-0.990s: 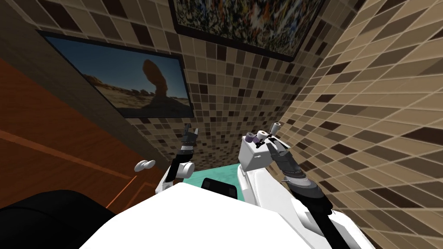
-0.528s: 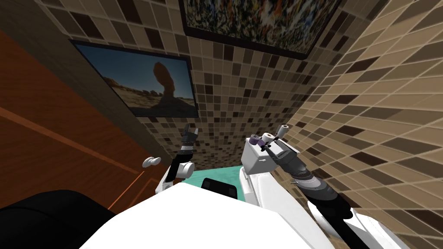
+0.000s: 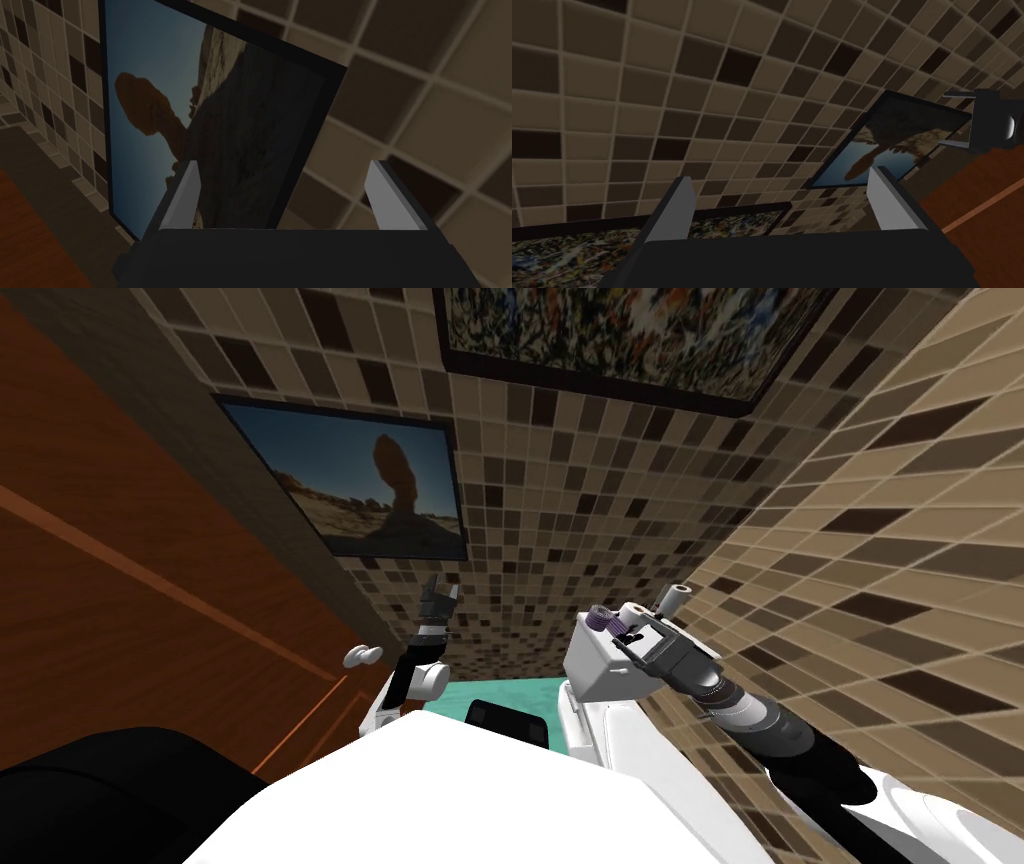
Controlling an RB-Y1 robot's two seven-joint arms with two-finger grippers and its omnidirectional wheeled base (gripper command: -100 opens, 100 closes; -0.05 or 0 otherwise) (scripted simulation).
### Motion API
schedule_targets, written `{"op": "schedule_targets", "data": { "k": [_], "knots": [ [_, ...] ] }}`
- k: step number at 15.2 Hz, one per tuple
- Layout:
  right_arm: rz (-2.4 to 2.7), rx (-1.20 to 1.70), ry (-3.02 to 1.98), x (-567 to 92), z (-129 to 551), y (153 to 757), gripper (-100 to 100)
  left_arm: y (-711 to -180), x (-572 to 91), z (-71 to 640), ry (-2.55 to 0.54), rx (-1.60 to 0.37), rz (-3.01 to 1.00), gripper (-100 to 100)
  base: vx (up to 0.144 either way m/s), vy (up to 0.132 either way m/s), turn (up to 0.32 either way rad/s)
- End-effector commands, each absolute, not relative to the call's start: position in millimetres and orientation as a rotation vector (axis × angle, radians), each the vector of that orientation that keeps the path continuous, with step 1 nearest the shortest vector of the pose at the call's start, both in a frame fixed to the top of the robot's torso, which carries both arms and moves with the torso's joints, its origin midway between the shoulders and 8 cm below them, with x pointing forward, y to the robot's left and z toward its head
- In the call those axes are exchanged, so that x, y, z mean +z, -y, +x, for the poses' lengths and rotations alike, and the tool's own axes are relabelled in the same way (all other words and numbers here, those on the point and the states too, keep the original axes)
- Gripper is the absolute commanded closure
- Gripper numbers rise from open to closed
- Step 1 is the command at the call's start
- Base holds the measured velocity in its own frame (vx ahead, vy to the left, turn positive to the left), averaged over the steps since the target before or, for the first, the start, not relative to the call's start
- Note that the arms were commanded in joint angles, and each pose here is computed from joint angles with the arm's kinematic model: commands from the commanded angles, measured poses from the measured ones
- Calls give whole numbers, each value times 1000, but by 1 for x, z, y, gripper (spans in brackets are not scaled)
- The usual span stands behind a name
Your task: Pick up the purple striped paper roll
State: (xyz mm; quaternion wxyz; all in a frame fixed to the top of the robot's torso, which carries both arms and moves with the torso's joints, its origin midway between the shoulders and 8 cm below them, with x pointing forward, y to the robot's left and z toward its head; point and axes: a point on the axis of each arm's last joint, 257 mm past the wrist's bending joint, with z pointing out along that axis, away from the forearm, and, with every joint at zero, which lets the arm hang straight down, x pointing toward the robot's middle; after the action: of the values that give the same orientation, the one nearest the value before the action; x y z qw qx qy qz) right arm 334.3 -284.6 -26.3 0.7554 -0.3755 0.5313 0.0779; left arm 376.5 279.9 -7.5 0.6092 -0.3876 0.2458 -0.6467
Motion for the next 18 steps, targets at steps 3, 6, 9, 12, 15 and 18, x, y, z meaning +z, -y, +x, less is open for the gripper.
{"op": "schedule_targets", "data": {
  "k": [3, 6, 9, 12, 15, 18],
  "knots": [
    [-993, 63, -1168, -36, 334, 293, -100, -280, -7, 377, -568, -1494, -895, 0, 29, 5, 119],
    [-1111, -10, -1171, -43, 334, 302, -100, -280, -8, 377, -568, -1494, -895, 0, 40, -1, 130],
    [-1227, -81, -1172, -49, 334, 312, -100, -280, -8, 377, -568, -1494, -895, 0, 38, -4, 108],
    [-1421, -194, -1164, -56, 332, 333, -100, -280, -8, 377, -568, -1494, -895, 0, 39, -5, 164],
    [-1544, -257, -1165, -63, 332, 347, -100, -280, -8, 376, -568, -1493, -895, 0, 41, -13, 115],
    [-1653, -315, -1167, -70, 331, 362, -100, -280, -8, 376, -568, -1493, -895, 0, 35, -5, 111]
  ]
}}
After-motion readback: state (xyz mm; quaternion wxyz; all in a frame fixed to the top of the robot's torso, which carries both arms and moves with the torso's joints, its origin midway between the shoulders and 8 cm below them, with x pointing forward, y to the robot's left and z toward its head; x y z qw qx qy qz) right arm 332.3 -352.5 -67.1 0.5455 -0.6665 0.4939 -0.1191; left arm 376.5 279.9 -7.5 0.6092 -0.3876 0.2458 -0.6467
